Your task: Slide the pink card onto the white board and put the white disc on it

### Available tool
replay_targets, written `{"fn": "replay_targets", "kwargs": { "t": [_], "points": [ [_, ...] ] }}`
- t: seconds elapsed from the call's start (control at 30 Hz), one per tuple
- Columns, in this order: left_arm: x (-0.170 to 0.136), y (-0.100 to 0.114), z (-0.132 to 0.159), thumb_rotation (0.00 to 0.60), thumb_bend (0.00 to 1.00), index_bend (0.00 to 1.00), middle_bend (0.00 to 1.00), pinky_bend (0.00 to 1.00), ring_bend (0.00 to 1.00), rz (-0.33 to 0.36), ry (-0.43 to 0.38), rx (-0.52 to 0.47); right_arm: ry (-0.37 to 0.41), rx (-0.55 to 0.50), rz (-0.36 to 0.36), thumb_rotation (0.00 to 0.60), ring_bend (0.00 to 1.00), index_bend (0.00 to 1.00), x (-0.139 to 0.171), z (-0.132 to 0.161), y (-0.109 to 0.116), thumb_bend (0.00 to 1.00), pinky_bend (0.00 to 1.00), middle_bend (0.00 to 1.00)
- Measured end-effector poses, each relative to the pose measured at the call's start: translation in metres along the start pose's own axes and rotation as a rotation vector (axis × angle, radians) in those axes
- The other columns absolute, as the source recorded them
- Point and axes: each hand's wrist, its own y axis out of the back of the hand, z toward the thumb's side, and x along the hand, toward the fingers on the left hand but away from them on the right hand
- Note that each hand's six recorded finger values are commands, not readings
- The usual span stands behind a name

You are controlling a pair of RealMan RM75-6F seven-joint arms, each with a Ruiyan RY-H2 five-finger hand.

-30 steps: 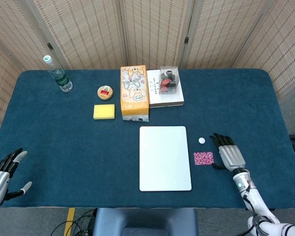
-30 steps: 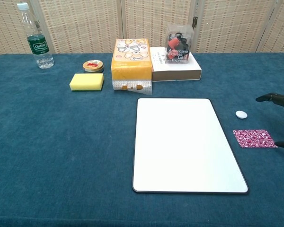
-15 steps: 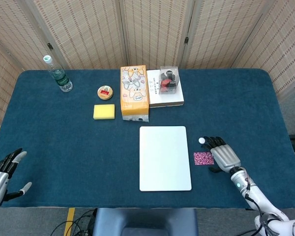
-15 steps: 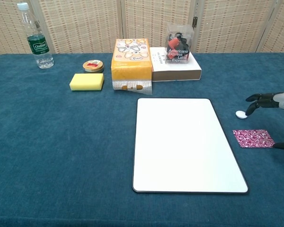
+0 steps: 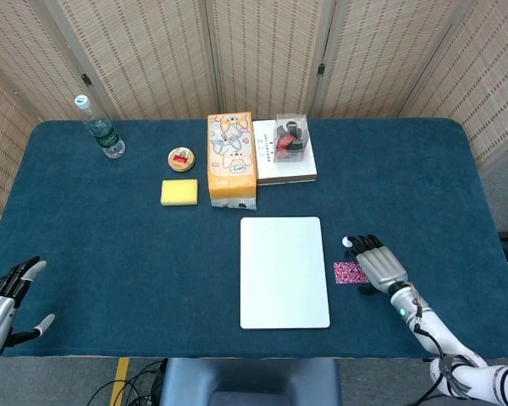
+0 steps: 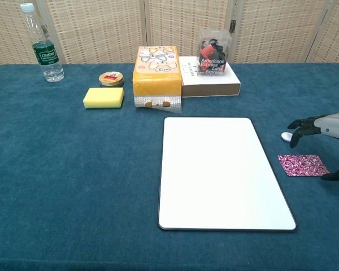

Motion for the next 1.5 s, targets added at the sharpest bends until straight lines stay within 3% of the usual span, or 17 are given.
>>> {"fn": "replay_targets", "kwargs": {
  "t": [0.7, 1.07, 1.5],
  "points": [
    [0.0, 0.001, -0.002, 0.6, 0.29, 0.0, 0.09, 0.22, 0.11, 0.003, 0.001, -0.004, -0.012, 0.011, 0.013, 0.6, 0.0, 0.32, -0.01, 0.001, -0.008, 0.13, 0.0, 0.07],
    [0.0, 0.002, -0.003, 0.6, 0.29, 0.0, 0.09, 0.22, 0.11, 0.006, 0.003, -0.005, -0.01, 0.018, 0.004, 0.6, 0.0, 0.44, -0.011, 0.003, -0.007, 0.15, 0.0, 0.11],
    [-0.001, 0.002, -0.002, 0.6, 0.29, 0.0, 0.09, 0.22, 0.11, 0.005, 0.001, -0.009, 0.017, -0.019, -0.063, 0.6, 0.0, 0.45, 0.001, 0.012, 0.019, 0.15, 0.0, 0.11]
  ]
}}
